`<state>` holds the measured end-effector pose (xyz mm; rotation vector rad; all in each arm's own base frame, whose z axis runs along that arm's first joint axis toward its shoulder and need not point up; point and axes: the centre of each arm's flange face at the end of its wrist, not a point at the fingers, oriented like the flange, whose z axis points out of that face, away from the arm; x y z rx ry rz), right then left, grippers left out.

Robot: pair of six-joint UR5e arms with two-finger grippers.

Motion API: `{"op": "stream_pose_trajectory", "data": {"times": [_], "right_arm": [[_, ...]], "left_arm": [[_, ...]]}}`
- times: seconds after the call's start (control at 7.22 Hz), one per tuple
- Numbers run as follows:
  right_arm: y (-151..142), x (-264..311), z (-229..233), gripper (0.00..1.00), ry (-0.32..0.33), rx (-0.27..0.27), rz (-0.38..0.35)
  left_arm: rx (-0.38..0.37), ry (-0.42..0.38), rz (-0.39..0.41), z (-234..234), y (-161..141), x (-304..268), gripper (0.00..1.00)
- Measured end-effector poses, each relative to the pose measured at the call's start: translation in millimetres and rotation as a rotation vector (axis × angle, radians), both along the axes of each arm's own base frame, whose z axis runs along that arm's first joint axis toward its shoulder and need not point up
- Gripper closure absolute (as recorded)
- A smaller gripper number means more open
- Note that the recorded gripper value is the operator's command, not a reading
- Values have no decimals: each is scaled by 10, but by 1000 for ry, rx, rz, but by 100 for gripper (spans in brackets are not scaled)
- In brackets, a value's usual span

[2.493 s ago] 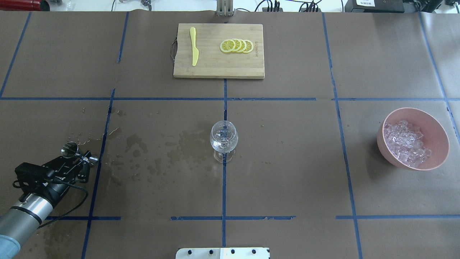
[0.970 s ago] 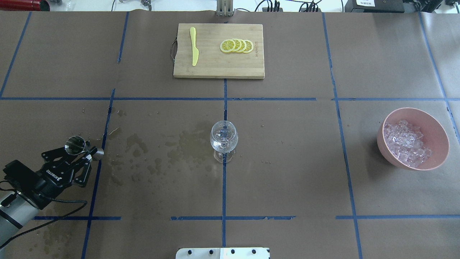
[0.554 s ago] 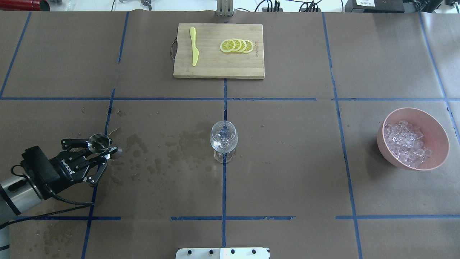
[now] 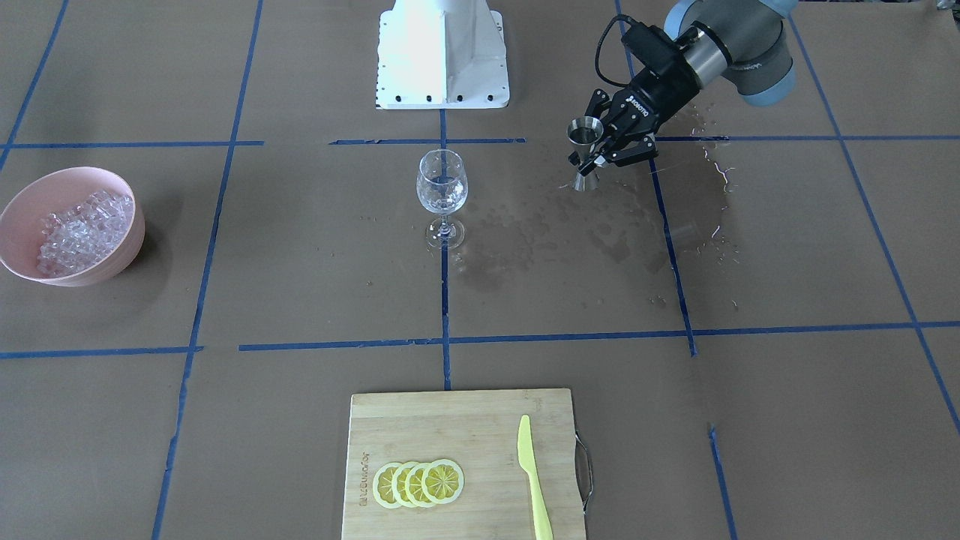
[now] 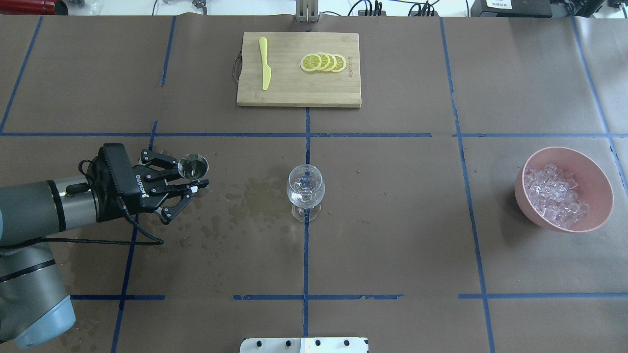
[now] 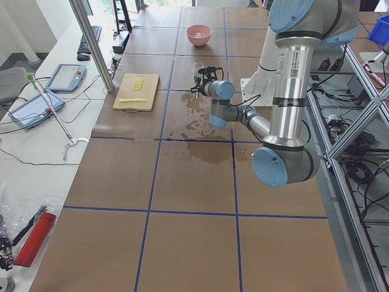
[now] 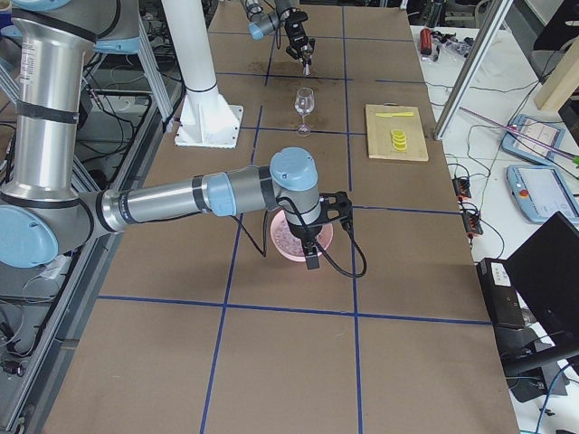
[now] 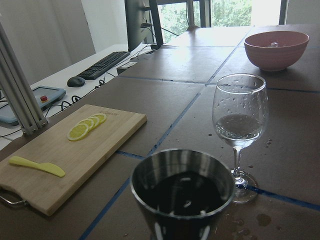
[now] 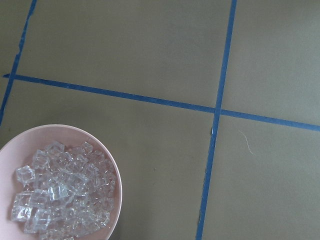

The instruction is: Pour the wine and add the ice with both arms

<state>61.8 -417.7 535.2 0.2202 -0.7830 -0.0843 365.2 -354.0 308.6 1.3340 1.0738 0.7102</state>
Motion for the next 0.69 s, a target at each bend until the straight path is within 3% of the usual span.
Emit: {"op": "stream_pose_trajectory", "data": {"times": [0.69], "right_arm": [[2, 0, 16, 0, -3, -15, 11]], "left_arm": [[-108, -173, 35, -1318, -202, 401, 100]]}}
